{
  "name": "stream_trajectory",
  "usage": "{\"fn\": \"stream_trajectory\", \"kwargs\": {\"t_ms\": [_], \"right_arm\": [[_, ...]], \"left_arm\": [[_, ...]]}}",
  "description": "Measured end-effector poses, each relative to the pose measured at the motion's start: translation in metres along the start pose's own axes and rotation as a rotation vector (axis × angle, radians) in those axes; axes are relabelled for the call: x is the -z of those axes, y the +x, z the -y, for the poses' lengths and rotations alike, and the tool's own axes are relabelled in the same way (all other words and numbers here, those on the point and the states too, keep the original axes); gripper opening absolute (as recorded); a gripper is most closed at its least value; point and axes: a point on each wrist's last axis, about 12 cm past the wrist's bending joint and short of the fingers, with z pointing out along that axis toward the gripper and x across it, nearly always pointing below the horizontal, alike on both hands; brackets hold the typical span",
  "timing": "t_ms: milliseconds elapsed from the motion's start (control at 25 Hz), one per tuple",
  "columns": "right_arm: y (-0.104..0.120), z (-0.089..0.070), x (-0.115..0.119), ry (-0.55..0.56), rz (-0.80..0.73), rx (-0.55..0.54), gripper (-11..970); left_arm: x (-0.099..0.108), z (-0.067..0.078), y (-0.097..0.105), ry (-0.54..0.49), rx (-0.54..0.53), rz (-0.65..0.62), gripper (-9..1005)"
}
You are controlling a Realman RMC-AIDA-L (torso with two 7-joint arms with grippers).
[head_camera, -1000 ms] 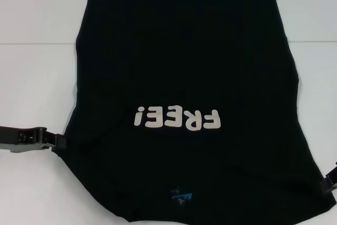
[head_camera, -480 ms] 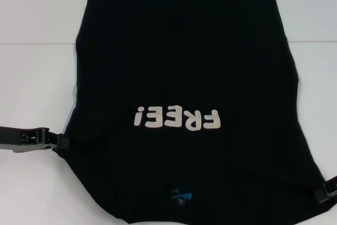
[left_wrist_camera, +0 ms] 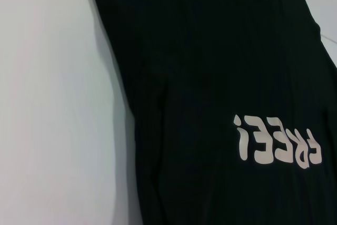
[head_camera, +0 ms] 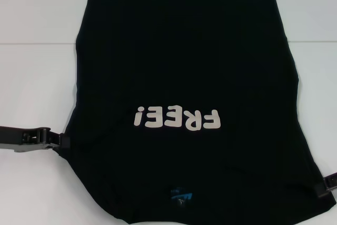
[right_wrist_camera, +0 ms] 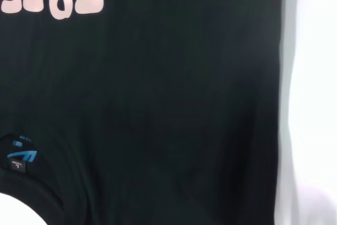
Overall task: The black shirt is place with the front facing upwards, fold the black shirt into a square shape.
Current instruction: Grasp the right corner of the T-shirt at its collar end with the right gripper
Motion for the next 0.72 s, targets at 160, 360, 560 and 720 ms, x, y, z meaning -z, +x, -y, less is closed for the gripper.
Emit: {"fn": "stream_trajectory", "kwargs": {"t_ms": [160, 360, 560, 720], "right_arm": [[-0.003, -0.0027, -0.0014, 0.005, 0.001, 0.011, 900], [-0.0035, -0.0034, -0.0037, 0.006, 0.001, 0.013, 895], [-0.0037, -0.0063, -0.0073, -0.004, -0.004, 0.021, 893], [-0.0052, -0.0094, -0.0097, -0.004, -0.012, 0.036, 892]], "left_arm": [[-0.0002, 0.0006, -0.0008, 0.001, -0.002, 0.0, 32], [-0.0003, 0.0007, -0.0009, 0.001, -0.002, 0.0, 32], [-0.0004, 0.0011, -0.0016, 0.002, -0.004, 0.001, 33], [-0.0005, 0.0012, -0.0017, 0.002, -0.004, 0.001, 33]]}}
